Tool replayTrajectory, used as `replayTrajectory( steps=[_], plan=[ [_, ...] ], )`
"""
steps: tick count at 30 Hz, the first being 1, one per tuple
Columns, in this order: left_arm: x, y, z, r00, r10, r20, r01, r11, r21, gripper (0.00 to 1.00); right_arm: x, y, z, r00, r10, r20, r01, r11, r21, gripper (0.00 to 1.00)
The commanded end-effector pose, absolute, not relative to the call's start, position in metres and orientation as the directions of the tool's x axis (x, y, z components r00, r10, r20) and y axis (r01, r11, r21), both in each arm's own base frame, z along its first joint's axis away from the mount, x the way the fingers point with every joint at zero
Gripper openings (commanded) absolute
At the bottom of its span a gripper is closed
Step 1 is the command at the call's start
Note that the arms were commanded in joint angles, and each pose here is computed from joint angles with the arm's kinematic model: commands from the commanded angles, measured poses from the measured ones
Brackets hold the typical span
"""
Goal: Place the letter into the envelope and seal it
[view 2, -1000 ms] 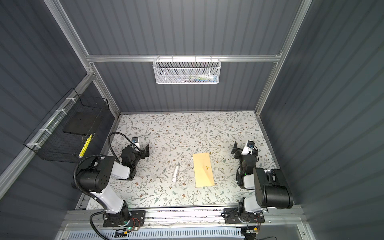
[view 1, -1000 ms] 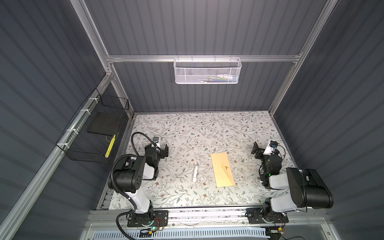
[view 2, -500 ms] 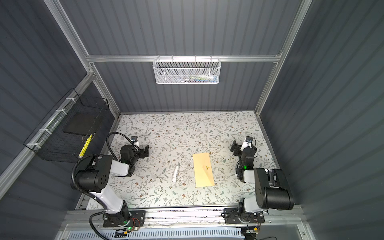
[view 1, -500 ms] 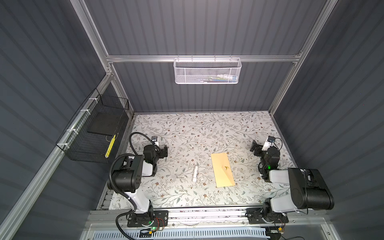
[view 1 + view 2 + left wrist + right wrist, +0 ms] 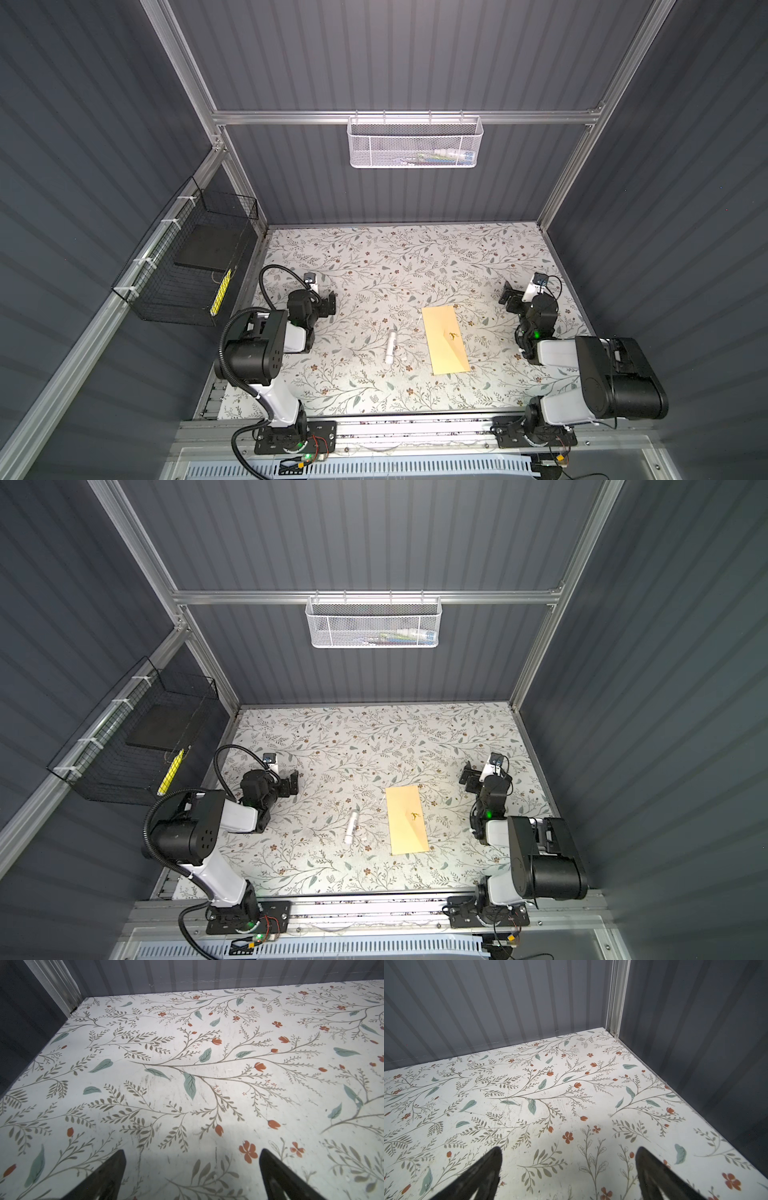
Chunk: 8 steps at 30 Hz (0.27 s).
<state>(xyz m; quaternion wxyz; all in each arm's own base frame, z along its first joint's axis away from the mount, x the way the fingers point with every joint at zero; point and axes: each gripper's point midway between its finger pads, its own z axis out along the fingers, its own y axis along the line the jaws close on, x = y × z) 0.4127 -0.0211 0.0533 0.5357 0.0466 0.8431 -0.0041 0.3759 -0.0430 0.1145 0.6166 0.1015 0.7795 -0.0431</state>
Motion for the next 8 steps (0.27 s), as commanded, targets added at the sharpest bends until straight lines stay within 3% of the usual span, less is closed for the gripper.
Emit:
replayTrajectory(
  steps=[1,8],
  plan=[
    [0.4180,-0.0209,0.0628,-0.400,0.059,-0.915,0.082,0.996,0.029,1.00,0.3794,-0.0444,0.1216,-0.202,0.096,-0.975,0.220,0.974,0.050,0.99],
    [0.4180,-0.0206,0.0627,-0.399,0.059,-0.915,0.080,0.996,0.029,1.00,0.3803,-0.0428,0.1213,-0.206,0.100,-0.973,0.203,0.978,0.058,0.99]
  ],
)
